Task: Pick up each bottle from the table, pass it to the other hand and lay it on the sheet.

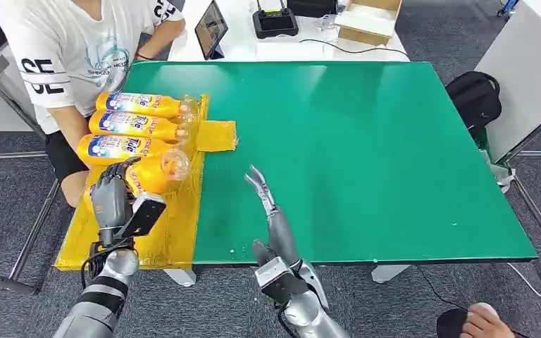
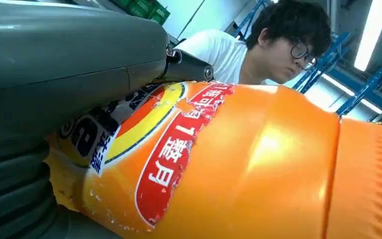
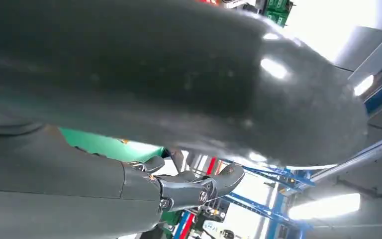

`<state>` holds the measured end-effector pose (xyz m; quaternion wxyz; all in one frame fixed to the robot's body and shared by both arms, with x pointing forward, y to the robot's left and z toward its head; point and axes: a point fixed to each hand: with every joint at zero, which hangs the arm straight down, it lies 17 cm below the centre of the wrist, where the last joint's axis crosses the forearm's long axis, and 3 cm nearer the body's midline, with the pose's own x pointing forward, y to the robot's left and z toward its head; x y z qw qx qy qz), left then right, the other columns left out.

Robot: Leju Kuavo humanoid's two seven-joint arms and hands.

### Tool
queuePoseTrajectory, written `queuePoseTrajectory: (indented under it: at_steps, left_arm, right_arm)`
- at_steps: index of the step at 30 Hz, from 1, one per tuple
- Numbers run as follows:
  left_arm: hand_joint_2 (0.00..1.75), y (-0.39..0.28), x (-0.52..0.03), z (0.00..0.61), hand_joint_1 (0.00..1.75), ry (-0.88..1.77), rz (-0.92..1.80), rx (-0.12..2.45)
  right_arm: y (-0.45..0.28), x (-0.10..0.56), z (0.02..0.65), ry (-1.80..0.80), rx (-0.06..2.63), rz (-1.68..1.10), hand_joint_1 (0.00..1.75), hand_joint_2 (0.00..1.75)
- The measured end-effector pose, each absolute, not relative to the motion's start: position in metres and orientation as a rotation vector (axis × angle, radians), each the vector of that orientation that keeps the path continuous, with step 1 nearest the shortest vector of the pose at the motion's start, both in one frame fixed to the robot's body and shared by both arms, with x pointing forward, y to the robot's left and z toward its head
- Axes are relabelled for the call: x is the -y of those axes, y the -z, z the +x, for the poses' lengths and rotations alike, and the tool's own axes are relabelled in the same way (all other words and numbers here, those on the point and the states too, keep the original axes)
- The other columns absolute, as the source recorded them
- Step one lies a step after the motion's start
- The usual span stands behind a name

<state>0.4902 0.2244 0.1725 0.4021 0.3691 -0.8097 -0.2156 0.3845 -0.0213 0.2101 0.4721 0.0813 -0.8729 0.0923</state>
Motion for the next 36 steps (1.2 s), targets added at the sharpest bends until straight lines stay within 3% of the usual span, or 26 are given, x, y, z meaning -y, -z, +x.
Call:
queuePoseTrajectory:
  at_steps: [7, 13, 21, 34, 35, 36]
  left_arm:
    - [1.75, -0.140, -0.213, 0.508, 1.75, 1.086, 1.182, 1.878]
    - [1.75, -0.068, -0.253, 0.537, 1.75, 1.397, 1.087, 1.540]
    - [1.75, -0.048, -0.296, 0.558, 1.75, 1.509, 1.047, 1.296]
    - [1.75, -0.047, -0.305, 0.562, 1.75, 1.477, 1.003, 1.272]
    - [1.75, -0.046, -0.306, 0.562, 0.56, 1.462, 0.991, 1.276]
    - [1.75, -0.046, -0.306, 0.561, 0.00, 1.450, 0.981, 1.279]
  right_arm:
    - [-0.211, 0.024, 0.386, -0.219, 2.144, 0.201, 0.00, 0.00]
    - [-0.215, 0.020, 0.386, -0.246, 2.153, 0.227, 0.00, 0.00]
    - [-0.210, 0.012, 0.385, -0.282, 2.137, 0.228, 0.00, 0.00]
    - [-0.203, 0.011, 0.386, -0.284, 2.114, 0.233, 0.00, 0.00]
    - [-0.203, 0.011, 0.386, -0.280, 2.110, 0.234, 0.00, 0.00]
    - [-0.202, 0.011, 0.386, -0.279, 2.108, 0.235, 0.00, 0.00]
